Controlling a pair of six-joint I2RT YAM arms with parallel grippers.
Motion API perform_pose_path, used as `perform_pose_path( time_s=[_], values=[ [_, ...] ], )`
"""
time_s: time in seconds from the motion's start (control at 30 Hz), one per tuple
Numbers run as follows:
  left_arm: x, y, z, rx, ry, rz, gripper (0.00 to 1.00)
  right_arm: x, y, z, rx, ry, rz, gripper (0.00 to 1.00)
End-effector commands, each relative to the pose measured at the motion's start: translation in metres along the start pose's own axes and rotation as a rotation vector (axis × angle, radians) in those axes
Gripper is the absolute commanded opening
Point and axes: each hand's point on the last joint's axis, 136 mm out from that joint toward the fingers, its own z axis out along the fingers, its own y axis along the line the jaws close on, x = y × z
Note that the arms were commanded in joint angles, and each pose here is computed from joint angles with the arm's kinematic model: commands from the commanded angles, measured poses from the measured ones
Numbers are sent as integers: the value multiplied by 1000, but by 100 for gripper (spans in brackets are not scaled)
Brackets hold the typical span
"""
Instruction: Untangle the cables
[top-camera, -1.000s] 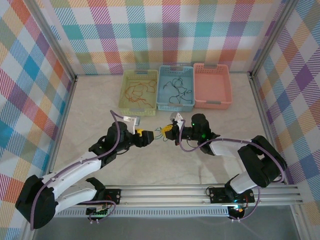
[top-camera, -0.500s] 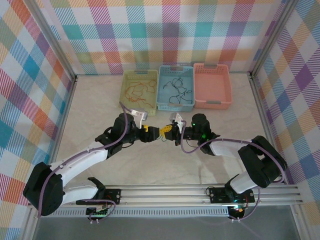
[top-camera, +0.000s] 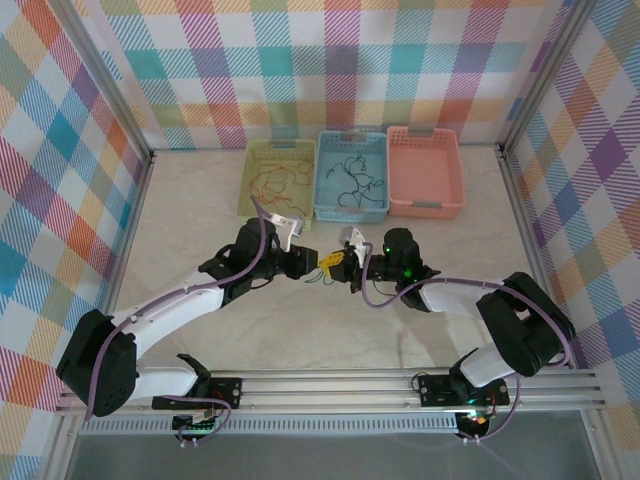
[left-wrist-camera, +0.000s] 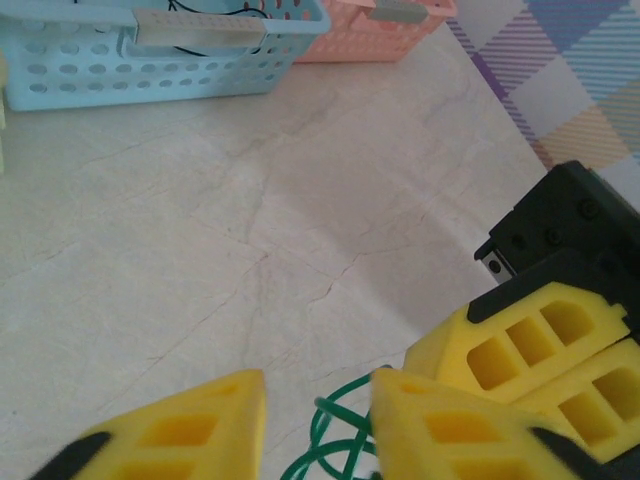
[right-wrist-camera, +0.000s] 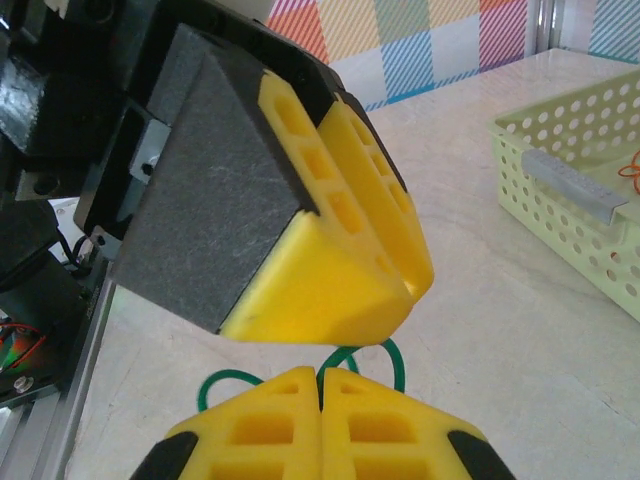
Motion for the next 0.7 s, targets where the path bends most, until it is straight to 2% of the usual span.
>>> perform_pose_path(
  time_s=[0.0,0.2,0.4,0.5,0.67],
  values=[
    [-1,4,-1,-25,17,4,22,-15,10,-3,-24,-42,-55,0],
    [1,9,-6,-57,11,-6,0,-12,4,-3,7,-34,-46,0],
    [-8,32,-28,-205,-93,-44,0,-12,-14,-5,117,-38,-22,0],
    [-18,47,-55,-289,-206,-103,0,-9,-35,-12,254,-34,-9,0],
    [-29,53,-99,-305,-381,-182,0,-3,-65,-28,458,-20,11,0]
  ],
)
